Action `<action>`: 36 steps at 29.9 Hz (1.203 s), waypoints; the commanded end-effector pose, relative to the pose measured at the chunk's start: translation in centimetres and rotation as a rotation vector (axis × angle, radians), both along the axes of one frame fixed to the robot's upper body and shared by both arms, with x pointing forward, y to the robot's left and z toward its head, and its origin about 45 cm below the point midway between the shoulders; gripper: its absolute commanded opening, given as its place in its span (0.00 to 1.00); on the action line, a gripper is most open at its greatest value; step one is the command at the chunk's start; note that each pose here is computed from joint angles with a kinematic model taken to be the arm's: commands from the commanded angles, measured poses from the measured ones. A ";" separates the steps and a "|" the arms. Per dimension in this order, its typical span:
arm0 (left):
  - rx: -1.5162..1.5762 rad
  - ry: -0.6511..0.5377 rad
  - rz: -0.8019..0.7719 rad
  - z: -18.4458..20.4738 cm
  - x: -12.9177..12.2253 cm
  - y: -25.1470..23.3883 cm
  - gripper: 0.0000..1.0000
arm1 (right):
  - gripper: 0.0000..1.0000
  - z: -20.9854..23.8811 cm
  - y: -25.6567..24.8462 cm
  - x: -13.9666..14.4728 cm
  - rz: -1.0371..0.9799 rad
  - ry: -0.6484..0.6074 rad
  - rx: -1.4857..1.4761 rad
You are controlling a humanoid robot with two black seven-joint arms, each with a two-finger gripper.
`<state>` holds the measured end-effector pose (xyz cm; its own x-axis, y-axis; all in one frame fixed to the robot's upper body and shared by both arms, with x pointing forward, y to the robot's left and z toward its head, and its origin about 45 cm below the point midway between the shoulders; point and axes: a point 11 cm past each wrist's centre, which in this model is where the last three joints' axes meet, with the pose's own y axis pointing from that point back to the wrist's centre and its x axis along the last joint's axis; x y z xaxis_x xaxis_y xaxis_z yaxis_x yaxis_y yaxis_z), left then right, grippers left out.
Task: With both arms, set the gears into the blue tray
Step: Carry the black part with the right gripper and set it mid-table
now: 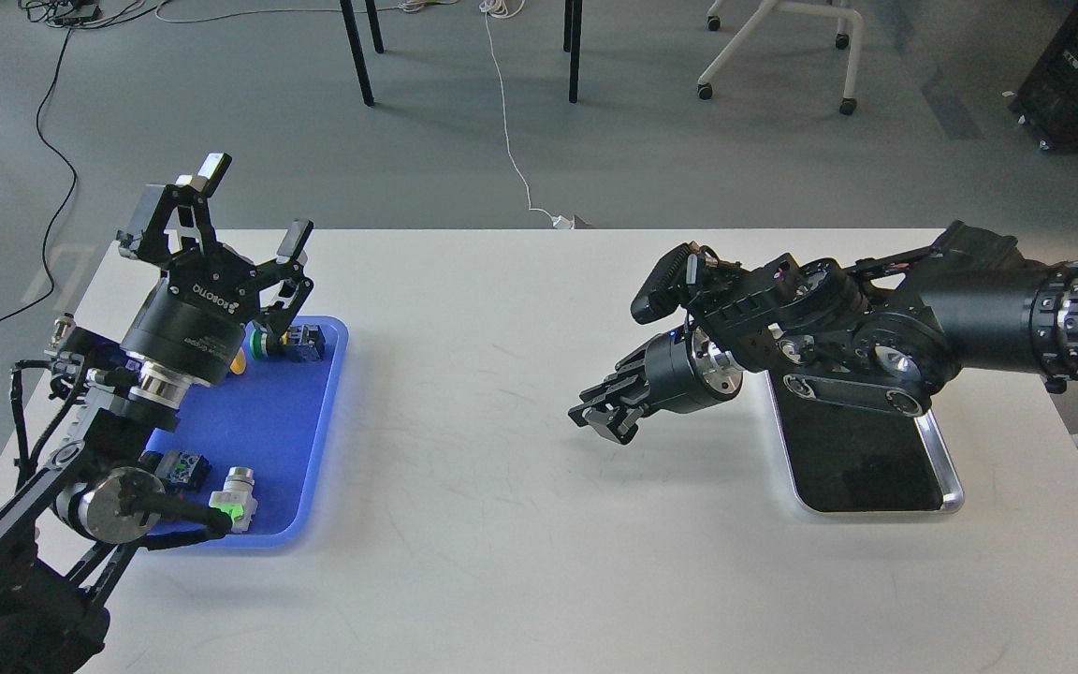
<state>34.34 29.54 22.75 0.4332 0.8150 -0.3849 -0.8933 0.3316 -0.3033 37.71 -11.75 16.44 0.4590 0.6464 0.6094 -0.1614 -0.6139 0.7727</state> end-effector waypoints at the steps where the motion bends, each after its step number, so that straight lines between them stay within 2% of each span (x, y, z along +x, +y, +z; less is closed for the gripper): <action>1: 0.000 0.000 0.000 0.0 -0.1 0.0 0.98 | 0.14 -1.2 1.4 -0.4 0.027 -0.013 0.015; 9: 0.024 0.006 0.003 0.0 -0.4 0.7 0.98 | 0.14 -2.4 3.1 -1.3 0.033 0.011 0.035; 22: 0.032 0.000 -0.003 0.3 -0.6 0.9 0.98 | 0.17 -3.6 2.3 -1.6 0.012 0.024 0.024; 29: 0.034 0.001 -0.001 0.2 -0.7 0.9 0.98 | 0.28 -3.9 2.0 -1.6 0.016 0.026 0.010; 36: 0.032 0.003 -0.002 0.2 -0.7 0.9 0.98 | 0.57 -3.8 2.0 -1.6 0.015 0.025 0.010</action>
